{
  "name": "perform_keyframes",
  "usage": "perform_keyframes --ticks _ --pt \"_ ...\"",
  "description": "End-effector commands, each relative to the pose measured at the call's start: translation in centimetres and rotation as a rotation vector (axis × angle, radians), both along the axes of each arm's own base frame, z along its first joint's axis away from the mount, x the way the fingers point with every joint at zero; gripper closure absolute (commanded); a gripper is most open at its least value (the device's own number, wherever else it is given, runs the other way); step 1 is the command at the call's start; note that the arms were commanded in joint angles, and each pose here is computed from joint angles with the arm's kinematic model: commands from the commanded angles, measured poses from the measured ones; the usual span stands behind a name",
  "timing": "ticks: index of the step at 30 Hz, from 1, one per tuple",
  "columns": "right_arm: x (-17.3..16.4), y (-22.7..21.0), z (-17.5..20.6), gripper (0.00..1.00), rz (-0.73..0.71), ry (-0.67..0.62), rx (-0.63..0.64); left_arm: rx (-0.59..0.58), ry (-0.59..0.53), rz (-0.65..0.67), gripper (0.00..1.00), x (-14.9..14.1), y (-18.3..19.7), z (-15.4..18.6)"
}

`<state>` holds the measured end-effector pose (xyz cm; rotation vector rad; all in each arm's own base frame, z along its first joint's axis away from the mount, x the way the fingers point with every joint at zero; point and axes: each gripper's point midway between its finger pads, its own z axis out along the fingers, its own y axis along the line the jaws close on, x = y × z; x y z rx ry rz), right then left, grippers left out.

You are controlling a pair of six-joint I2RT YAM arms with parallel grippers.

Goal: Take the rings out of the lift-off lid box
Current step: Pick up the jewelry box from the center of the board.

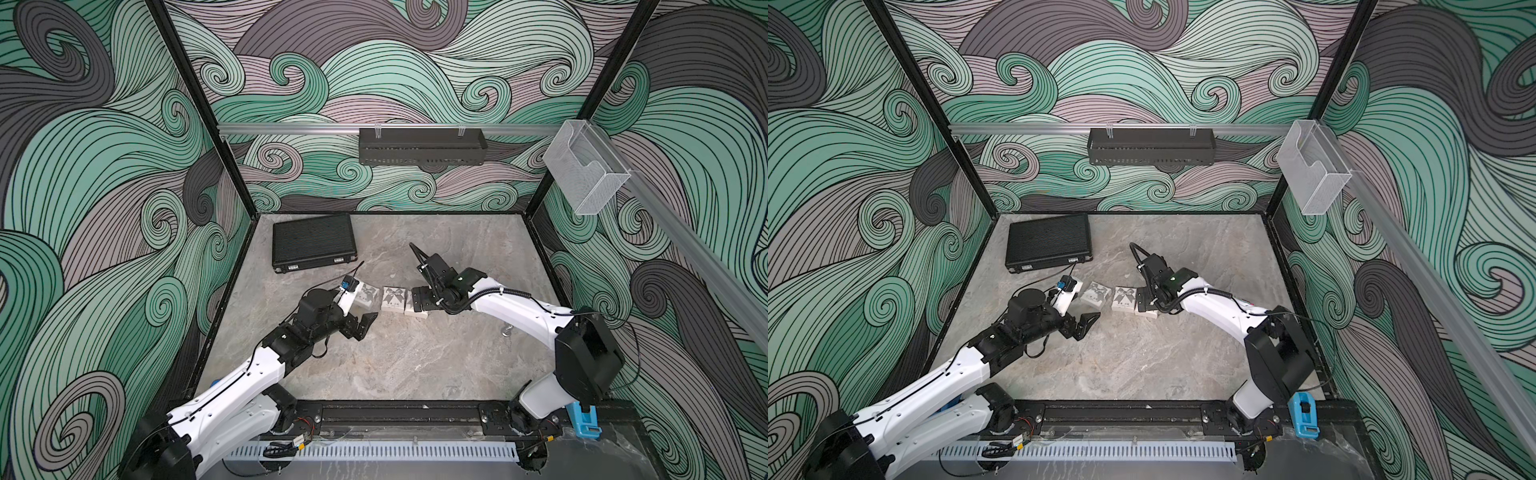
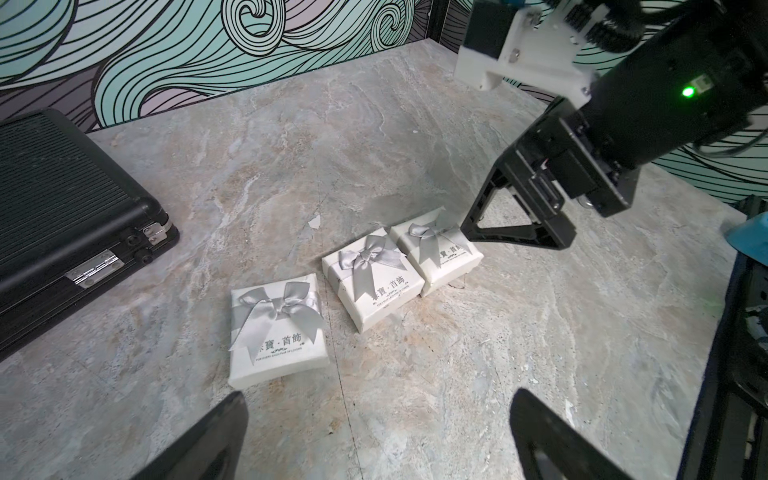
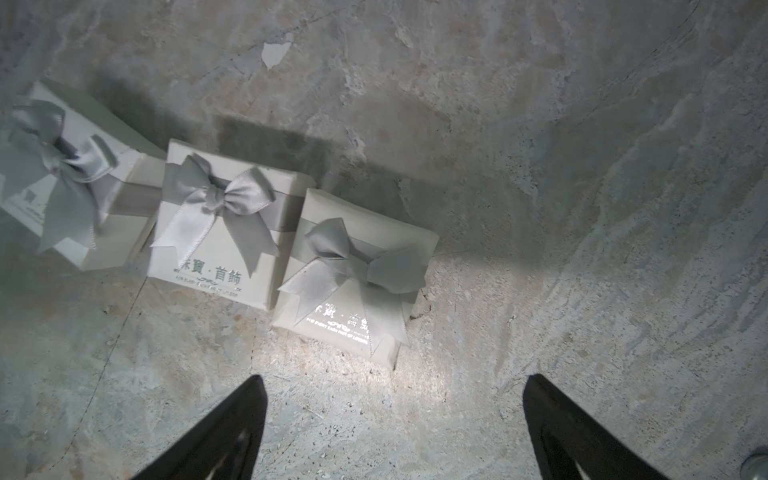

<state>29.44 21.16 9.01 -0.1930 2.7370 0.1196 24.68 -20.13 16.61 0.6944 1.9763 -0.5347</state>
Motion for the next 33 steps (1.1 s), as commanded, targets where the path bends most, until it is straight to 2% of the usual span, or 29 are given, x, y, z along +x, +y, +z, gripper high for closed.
perform_keyframes --ticks 1,18,33 --pt "0.3 -0.5 -0.5 0.06 -0.071 0.017 -0.029 0.002 -0.034 -0.005 0.01 0.1 -0.2 0.2" --pt "2.6 1.6 -2.1 0.09 -0.163 0.032 0.010 0.011 -0.027 -0.018 0.01 0.6 -0.7 -0.3" --pt "3.3 2.1 -4.3 0.09 -0.177 0.049 -0.037 0.015 -0.025 -0.008 0.01 0.4 -0.3 -0.4"
